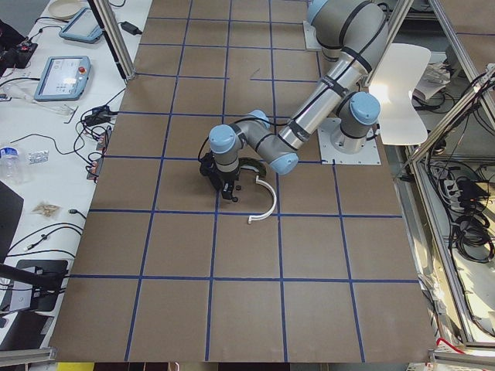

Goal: Place bearing gear from tray to pile

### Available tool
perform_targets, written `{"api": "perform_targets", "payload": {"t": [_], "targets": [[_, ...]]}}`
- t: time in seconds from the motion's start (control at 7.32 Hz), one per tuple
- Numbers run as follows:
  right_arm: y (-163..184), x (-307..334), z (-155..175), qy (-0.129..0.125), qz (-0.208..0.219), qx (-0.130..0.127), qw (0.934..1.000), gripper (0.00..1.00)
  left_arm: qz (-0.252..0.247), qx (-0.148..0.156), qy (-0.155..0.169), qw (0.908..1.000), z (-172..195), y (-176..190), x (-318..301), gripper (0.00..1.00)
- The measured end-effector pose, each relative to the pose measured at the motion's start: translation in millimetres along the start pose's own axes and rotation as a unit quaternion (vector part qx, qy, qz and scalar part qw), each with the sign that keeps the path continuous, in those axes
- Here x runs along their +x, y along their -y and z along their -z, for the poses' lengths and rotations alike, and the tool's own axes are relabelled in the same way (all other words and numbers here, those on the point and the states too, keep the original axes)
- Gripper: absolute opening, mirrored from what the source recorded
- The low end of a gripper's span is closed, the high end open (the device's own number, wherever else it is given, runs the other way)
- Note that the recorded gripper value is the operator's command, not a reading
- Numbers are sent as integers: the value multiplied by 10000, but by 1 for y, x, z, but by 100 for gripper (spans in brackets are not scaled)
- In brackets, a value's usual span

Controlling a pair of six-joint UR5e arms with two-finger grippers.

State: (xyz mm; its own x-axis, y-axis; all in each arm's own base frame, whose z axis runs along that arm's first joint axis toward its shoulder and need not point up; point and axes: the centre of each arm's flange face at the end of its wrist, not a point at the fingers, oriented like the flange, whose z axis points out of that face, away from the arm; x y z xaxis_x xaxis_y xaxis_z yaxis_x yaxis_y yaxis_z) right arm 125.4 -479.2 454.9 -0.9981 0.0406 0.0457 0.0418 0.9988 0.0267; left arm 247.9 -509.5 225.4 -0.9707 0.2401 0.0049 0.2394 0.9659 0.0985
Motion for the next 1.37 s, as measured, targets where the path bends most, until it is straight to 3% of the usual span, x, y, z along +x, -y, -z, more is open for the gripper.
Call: {"api": "perform_targets", "payload": {"t": [0.27,0.55,0.82,1.09,1.37], "targets": [[0,0,0,-5,-1,-6,10000,100,31,-104,-103,9999,76,22,51,100],[0,0,0,-6,8,-1,10000,100,387,-70,-94,9992,143,41,134,100],[0,0,0,-6,11,6,10000,100,877,144,-36,9960,203,38,230,100],[0,1,0,-7,11,3,10000,100,1549,364,-185,9871,257,33,318,100],[1,1,0,-12,12,9,10000,100,1411,563,-106,9883,285,27,379,100]]}}
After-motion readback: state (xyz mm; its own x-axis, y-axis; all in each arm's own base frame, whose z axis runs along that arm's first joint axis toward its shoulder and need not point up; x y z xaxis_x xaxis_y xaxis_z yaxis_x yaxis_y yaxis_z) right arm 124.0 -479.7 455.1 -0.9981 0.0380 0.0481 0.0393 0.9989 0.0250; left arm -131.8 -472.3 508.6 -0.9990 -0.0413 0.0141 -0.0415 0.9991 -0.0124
